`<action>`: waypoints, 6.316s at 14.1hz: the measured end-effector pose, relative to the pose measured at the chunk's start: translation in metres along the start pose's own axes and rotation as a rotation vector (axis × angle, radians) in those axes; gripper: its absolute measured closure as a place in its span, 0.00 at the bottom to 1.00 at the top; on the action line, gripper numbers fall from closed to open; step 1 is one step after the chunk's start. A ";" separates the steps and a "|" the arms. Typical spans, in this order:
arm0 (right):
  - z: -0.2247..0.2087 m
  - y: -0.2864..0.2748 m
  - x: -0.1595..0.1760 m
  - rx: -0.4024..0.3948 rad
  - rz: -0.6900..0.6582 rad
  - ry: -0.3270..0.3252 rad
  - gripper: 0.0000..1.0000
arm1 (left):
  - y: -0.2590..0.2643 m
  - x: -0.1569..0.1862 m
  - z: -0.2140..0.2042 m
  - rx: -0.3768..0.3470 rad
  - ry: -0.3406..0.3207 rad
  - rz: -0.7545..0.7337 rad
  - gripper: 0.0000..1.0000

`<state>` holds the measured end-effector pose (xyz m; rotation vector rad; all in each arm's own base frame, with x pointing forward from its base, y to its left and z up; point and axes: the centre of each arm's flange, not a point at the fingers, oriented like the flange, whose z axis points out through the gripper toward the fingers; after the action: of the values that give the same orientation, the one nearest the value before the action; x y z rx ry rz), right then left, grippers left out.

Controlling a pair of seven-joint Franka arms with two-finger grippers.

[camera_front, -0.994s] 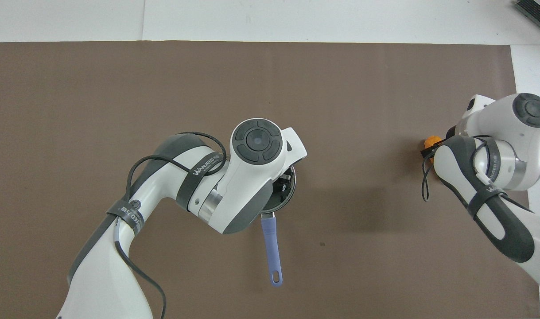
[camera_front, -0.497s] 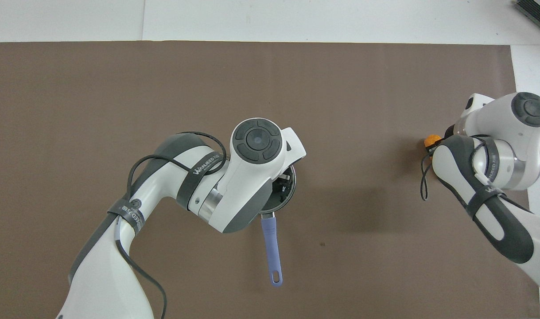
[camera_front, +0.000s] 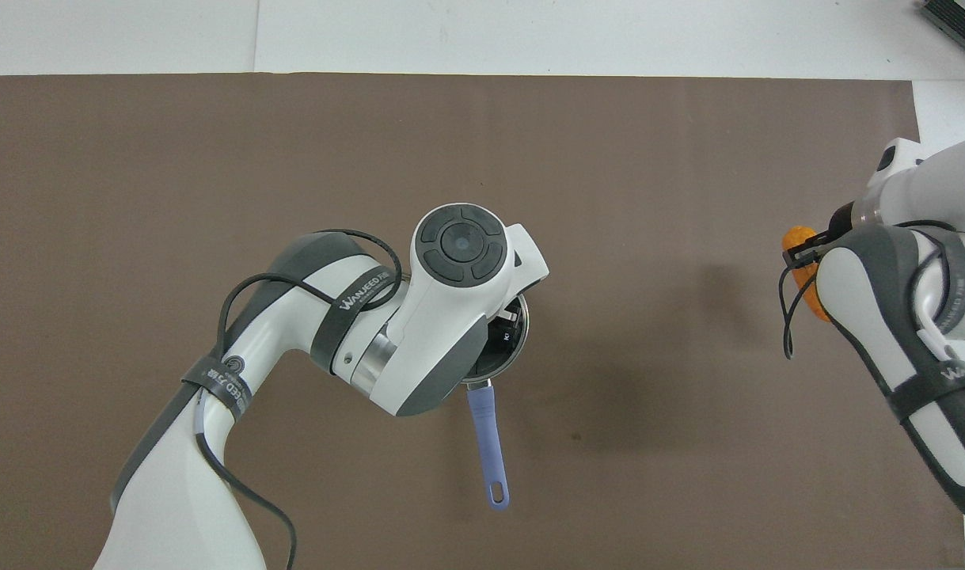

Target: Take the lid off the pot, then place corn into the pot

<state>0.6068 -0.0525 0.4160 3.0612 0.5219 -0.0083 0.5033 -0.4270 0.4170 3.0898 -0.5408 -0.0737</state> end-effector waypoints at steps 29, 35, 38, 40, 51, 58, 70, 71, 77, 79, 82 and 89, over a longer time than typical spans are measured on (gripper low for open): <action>0.010 -0.456 0.073 0.066 0.268 0.054 0.62 | -0.474 -0.127 -0.002 -0.021 -0.014 -0.148 0.50; 0.037 -0.460 0.080 0.068 0.268 0.052 0.62 | -0.548 -0.201 0.042 -0.009 0.026 -0.063 0.50; 0.042 -0.459 0.080 0.065 0.269 0.045 0.59 | -0.571 -0.236 0.074 0.008 0.048 -0.012 0.50; 0.042 -0.453 0.082 0.063 0.279 0.045 0.57 | -0.583 -0.257 0.090 0.022 0.060 0.021 0.50; 0.045 -0.448 0.095 0.104 0.269 0.111 0.51 | -0.599 -0.229 0.050 0.028 0.066 0.030 0.00; 0.046 -0.441 0.094 0.089 0.251 0.088 0.00 | -0.524 -0.132 0.004 0.005 0.004 -0.086 0.00; -0.137 -0.245 0.054 0.050 0.423 0.138 0.00 | -0.392 -0.070 -0.088 0.007 -0.031 -0.084 0.00; -0.150 -0.234 0.047 0.049 0.439 0.145 0.00 | -0.385 -0.071 -0.095 0.007 -0.032 -0.090 0.00; -0.224 -0.176 0.004 0.027 0.434 0.102 0.00 | -0.374 -0.085 -0.137 0.003 -0.020 -0.180 0.00; -0.233 -0.152 -0.006 0.022 0.427 0.088 0.00 | -0.372 -0.087 -0.148 -0.017 -0.019 -0.217 0.00; -0.247 -0.128 -0.025 0.031 0.454 0.073 0.00 | -0.374 -0.093 -0.166 -0.028 -0.035 -0.233 0.00; -0.301 -0.073 -0.087 0.038 0.516 0.086 0.00 | -0.373 -0.111 -0.220 -0.032 -0.062 -0.232 0.00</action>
<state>0.5007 -0.0016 0.7152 3.1412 -0.2783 0.1295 0.5355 -0.0391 0.6370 3.1118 -0.1773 -0.1770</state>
